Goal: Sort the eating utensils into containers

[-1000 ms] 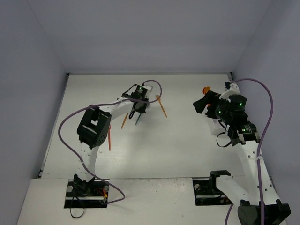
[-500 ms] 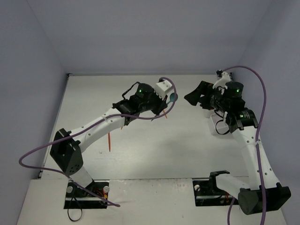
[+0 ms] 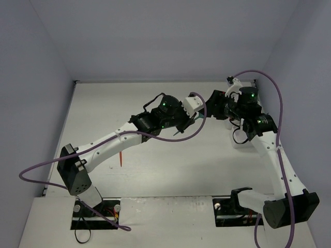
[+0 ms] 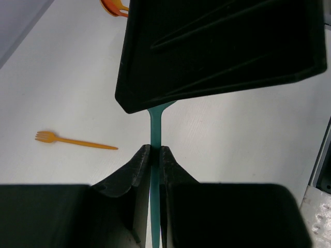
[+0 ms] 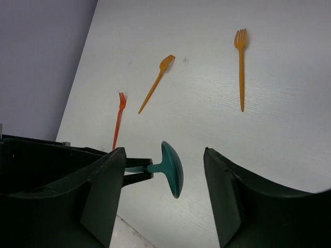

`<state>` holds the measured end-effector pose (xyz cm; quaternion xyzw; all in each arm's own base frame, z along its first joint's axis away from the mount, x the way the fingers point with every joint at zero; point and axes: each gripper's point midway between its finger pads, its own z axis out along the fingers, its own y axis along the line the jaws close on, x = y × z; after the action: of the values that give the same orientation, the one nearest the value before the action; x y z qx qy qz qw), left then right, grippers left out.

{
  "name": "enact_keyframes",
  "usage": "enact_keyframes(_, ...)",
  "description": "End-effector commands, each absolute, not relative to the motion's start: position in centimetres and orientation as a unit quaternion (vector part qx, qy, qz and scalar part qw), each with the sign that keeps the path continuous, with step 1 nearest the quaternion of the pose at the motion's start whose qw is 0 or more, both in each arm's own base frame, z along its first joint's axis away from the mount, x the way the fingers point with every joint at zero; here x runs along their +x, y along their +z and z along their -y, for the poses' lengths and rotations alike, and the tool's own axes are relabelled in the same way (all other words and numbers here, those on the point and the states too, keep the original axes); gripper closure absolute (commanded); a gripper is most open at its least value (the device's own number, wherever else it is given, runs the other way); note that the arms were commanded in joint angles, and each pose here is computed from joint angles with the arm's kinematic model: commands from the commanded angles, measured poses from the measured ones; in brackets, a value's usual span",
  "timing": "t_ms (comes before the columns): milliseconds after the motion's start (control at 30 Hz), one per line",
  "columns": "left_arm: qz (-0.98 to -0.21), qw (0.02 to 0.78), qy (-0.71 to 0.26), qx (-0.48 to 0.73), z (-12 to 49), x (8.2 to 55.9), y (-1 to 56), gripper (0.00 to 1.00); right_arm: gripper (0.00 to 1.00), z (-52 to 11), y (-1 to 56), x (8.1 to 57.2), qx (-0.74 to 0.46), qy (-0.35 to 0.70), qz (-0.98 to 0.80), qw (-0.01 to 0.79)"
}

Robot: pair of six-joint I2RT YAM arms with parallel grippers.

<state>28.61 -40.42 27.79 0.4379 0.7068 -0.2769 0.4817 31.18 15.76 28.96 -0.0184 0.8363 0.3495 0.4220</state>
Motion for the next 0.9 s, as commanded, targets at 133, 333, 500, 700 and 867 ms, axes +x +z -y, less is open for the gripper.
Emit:
enact_keyframes(133,-0.665,0.543,-0.281,0.429,39.9,28.3,34.3,1.00,0.67,-16.3,30.7,31.4,-0.048,0.358,-0.815,0.452)
enact_keyframes(333,-0.663,0.543,-0.281,0.432,40.0,28.2,34.5,1.00,0.83,-16.2,30.1,31.1,-0.049,0.356,-0.818,0.449)
enact_keyframes(500,-0.660,0.544,-0.283,0.434,40.0,27.9,34.9,1.00,0.99,-16.0,29.6,30.9,-0.056,0.346,-0.821,0.451)
enact_keyframes(700,-0.677,0.542,-0.265,0.422,39.2,28.2,34.4,0.59,1.00,-14.6,30.0,31.5,-0.073,0.297,-0.818,0.488)
enact_keyframes(867,-0.709,0.540,-0.231,0.391,37.2,29.0,32.7,0.27,1.00,-12.2,30.2,33.3,-0.073,0.216,-0.820,0.525)
